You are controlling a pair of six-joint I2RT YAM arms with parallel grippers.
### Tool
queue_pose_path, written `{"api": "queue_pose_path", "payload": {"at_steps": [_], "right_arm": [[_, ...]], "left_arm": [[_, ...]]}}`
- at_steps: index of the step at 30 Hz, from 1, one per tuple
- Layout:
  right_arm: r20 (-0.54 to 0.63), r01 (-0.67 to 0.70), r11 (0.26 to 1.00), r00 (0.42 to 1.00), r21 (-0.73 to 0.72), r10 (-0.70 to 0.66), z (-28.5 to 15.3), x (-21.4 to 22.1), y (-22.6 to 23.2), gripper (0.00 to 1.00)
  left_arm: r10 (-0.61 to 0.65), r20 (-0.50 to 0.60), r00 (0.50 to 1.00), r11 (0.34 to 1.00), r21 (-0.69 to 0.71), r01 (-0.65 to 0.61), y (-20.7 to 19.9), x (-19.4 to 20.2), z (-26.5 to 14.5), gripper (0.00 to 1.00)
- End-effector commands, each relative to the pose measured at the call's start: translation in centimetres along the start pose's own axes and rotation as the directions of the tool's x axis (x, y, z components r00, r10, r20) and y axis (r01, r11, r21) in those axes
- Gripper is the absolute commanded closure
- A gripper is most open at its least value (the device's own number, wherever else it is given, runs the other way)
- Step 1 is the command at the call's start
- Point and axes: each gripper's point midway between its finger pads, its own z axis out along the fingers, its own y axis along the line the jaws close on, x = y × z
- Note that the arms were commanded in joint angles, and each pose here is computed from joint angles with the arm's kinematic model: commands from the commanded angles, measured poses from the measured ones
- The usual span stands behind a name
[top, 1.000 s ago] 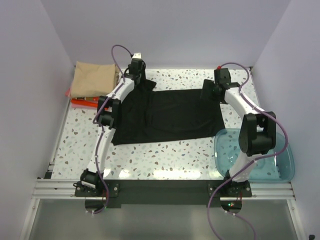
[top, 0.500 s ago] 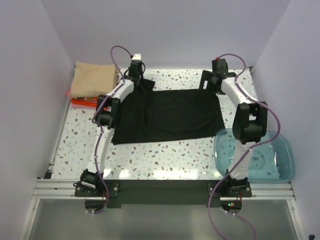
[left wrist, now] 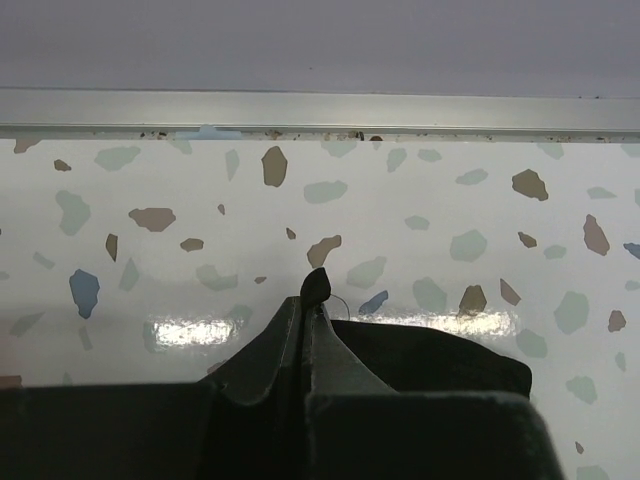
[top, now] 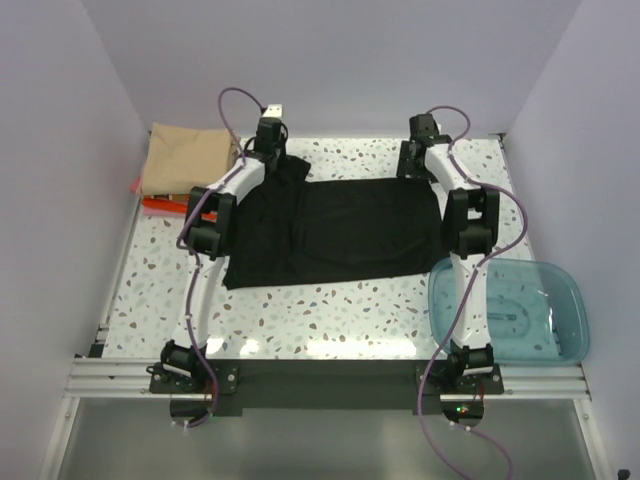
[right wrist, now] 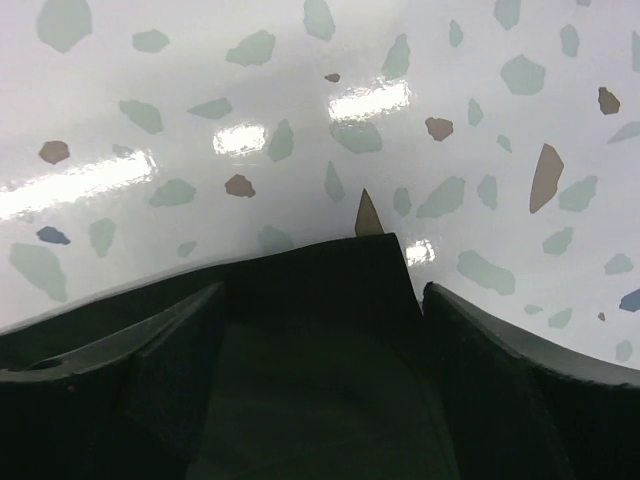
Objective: Fold and stack the t-shirts
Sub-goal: Fold the tshirt
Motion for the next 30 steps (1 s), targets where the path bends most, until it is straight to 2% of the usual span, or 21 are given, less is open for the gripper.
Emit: {"api": "queue_pose_path", "payload": {"at_steps": [1,3,4,6,10,12,15,17,18,25,30], "right_arm": [[0.045,0.015,0.999,0.999,0.049,-0.017,-0.2,-1.9,-1.1,0.21],[0.028,0.017,0.999,0.999,0.048,-0.018,0.3,-1.3,-1.2,0.28],[0.014,0.019,0.999,1.0,0.047,-0.019,0.5,-0.8,-1.2,0.34],[0.004,0.011,0.999,1.0,0.042,-0.011,0.8,-0.3,-1.1,0.38],[-0.015,0.013,1.0,1.0,0.025,-0.012,1.6,0.8,-0.9,0.37],[-0.019,0.012,1.0,1.0,0.023,-0.012,2.1,0.9,-0.8,0.29],[-0.016,0.005,1.0,1.0,0.027,-0.004,2.6,0.7,-0.9,0.27],[-0.012,-0.004,1.0,1.0,0.006,0.004,2.7,0.4,-0.6,0.33],[-0.018,-0.007,1.0,1.0,0.002,0.007,2.9,0.6,-0.7,0.4],[0.004,0.03,0.999,1.0,-0.045,-0.03,2.9,0.3,-0.1,0.7],[0.08,0.085,0.992,0.994,-0.09,-0.077,1.7,-1.7,0.4,0.92]], "left_arm": [[0.001,0.106,0.994,1.0,0.023,-0.004,0.0,-5.0,-2.0,1.0],[0.004,0.11,0.994,1.0,0.017,-0.005,0.1,-5.2,-2.2,1.0],[0.005,0.111,0.994,1.0,0.015,-0.007,0.2,-5.1,-2.3,1.0],[0.006,0.114,0.993,1.0,0.012,-0.007,0.3,-5.2,-2.4,1.0],[0.005,0.116,0.993,1.0,0.02,-0.008,0.1,-5.4,-2.6,1.0],[0.008,0.117,0.993,1.0,0.025,-0.011,0.1,-5.6,-2.7,1.0],[0.012,0.118,0.993,1.0,0.023,-0.015,0.1,-5.7,-2.8,1.0],[0.013,0.115,0.993,1.0,0.023,-0.016,0.1,-5.7,-2.9,1.0],[0.014,0.117,0.993,1.0,0.021,-0.017,0.1,-5.7,-2.9,1.0],[0.019,0.117,0.993,0.998,0.064,-0.027,-0.5,-5.9,-3.6,1.0],[0.017,0.183,0.983,0.995,0.097,-0.035,-0.8,-8.0,-5.8,1.0]]}}
